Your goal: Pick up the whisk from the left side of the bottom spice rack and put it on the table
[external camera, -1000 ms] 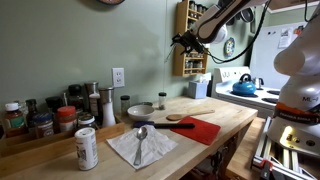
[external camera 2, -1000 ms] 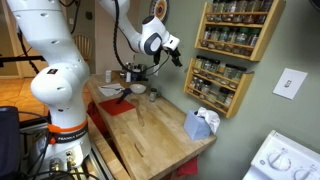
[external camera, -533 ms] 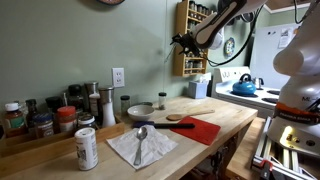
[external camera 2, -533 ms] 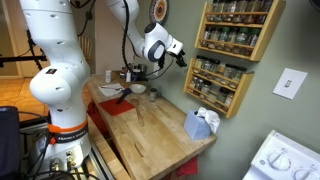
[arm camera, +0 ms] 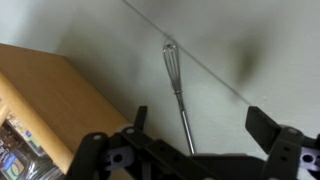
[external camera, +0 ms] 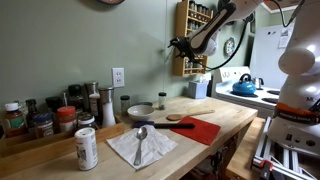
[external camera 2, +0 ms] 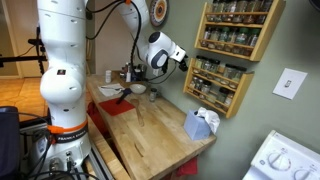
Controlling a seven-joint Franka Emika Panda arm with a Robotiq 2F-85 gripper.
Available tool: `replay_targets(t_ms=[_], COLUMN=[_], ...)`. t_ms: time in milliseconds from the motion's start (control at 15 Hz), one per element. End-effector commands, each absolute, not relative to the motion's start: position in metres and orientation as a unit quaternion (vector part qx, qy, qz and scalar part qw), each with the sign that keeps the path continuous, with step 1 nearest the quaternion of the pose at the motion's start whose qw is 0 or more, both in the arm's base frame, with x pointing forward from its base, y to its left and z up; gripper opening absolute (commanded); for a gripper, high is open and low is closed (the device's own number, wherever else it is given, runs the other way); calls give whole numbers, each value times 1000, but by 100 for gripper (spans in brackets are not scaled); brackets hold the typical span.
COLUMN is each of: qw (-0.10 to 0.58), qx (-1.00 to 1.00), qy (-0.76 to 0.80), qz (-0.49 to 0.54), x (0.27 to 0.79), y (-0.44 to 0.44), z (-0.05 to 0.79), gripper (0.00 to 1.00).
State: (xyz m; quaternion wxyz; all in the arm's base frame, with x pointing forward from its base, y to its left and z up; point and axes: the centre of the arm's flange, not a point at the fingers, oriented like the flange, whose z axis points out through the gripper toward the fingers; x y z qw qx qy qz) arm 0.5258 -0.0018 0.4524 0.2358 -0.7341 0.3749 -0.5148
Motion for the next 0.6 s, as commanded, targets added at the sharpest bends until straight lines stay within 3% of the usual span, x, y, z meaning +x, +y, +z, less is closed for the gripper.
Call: replay_targets(t_ms=[0, 200, 533], qw=[247, 254, 258], qx=[-717, -702, -695], qy=[386, 388, 386], qz=[-526, -540, -550], x=[540, 541, 541], y=[-3, -6, -6], z=[440, 438, 435], gripper=[100, 98, 61])
